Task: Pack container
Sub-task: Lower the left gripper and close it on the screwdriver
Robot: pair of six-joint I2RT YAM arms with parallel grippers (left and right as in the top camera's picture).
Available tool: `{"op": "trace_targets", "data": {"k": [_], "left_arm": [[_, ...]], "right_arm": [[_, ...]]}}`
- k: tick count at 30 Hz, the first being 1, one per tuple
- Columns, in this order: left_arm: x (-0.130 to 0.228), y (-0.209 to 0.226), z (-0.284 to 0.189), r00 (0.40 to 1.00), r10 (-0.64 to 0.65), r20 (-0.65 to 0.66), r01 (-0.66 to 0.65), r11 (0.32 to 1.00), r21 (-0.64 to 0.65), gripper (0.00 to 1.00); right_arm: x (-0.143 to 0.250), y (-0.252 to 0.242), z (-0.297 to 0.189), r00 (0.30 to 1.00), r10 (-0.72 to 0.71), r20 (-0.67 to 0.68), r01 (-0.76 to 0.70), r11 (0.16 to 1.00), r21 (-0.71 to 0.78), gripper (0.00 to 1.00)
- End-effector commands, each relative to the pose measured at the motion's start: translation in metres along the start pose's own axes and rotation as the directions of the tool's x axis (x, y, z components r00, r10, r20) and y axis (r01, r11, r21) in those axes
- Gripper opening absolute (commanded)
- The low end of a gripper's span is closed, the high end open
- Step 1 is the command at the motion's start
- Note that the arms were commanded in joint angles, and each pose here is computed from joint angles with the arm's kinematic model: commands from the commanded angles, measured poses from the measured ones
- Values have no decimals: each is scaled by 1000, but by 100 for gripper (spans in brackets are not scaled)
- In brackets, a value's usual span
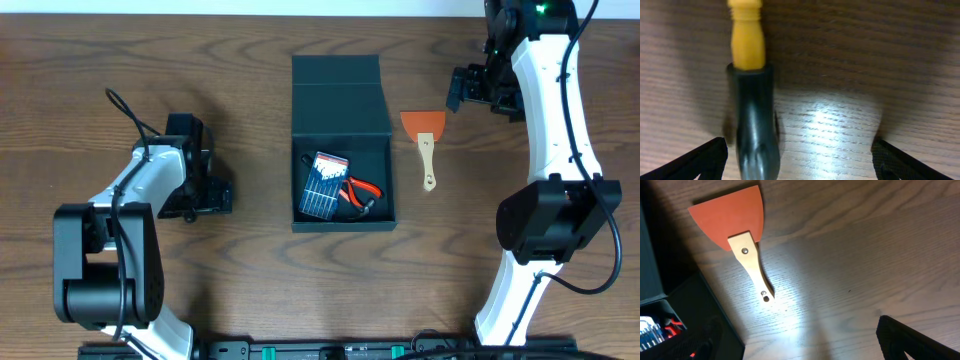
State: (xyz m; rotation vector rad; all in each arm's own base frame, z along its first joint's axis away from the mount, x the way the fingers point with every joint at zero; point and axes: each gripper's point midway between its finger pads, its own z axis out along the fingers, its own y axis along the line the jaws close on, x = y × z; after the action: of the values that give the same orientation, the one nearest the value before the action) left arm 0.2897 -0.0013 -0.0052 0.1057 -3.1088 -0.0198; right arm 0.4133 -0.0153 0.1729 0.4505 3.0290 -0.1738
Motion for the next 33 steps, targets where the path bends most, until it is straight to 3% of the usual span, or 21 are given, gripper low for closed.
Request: {"op": "trace_targets", "data": {"k": [1,13,22,30,33], "left_arm": [[13,2,13,999,36,-35,-36,999,0,92],[12,22,15,1000,5,-27,-7,998,-55,89],[15,36,15,998,-47,-39,45,998,-53,80],[15,36,15,998,-47,-39,45,998,-49,62],[15,36,15,999,-32,-39,30,998,-49,62]], "right_arm": [[-3,0,-6,1000,-5,20,5,1000,-6,99],[-3,0,-6,1000,-5,19,5,1000,-6,99],[-3,0,-6,1000,-5,19,5,1000,-6,99],[-3,0,-6,1000,-5,19,5,1000,-6,99],[-3,0,-6,1000,-5,19,5,1000,-6,99]]}}
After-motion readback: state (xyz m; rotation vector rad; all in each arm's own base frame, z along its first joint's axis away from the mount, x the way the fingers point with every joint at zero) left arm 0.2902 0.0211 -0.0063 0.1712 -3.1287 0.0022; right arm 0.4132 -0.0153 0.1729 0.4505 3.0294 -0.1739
